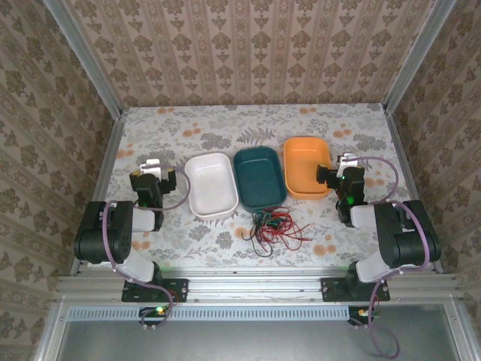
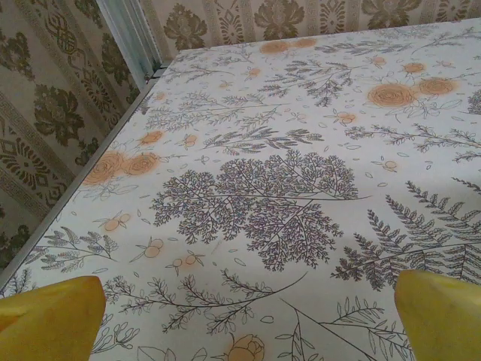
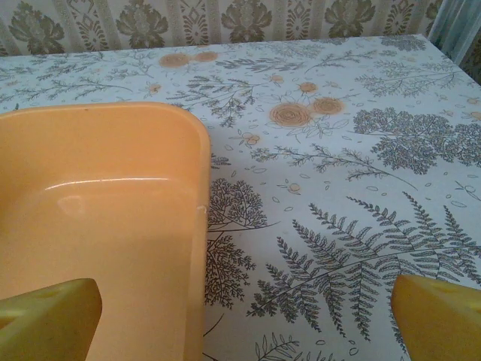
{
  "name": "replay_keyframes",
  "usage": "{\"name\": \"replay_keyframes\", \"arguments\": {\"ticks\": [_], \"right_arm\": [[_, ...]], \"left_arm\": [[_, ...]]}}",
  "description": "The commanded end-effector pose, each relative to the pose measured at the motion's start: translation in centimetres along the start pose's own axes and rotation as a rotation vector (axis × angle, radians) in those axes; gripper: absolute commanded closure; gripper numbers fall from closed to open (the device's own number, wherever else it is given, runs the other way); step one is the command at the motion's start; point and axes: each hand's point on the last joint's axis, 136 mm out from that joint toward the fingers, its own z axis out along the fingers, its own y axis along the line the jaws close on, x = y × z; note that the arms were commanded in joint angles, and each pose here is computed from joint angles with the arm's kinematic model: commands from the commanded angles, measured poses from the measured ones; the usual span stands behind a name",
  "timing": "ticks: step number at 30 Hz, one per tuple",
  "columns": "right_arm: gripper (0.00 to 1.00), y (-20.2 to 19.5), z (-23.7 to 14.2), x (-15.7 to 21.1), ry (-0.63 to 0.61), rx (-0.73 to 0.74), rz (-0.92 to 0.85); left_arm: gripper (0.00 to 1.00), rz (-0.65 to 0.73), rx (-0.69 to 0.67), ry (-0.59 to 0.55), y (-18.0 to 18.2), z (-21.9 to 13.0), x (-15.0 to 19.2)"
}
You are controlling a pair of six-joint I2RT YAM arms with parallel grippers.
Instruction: Untangle the cables
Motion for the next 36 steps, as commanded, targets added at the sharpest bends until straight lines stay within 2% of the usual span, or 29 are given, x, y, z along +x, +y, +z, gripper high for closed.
{"name": "replay_keyframes", "arguments": {"ticks": [1, 32, 34, 36], "right_arm": [[0.00, 0.4, 0.1, -0.3, -0.009, -0.011, -0.009], [0.00, 0.3, 0.2, -0.3, -0.005, -0.019, 0.001], [0.00, 0.3, 0.2, -0.4, -0.008, -0.022, 0.003], [0.00, 0.1, 0.1, -0.7, -0.007, -0.010, 0.004]], "left_arm": [[0.00, 0.014, -0.012, -0.016, 0.2, 0.3, -0.6], [0.00, -0.015, 0.013, -0.006, 0.4, 0.5, -0.6], [0.00, 0.007, 0.055, 0.012, -0.3, 0.6, -1.4], [0.00, 0.041, 0.002, 0.088, 0.3, 0.7, -3.4]]}}
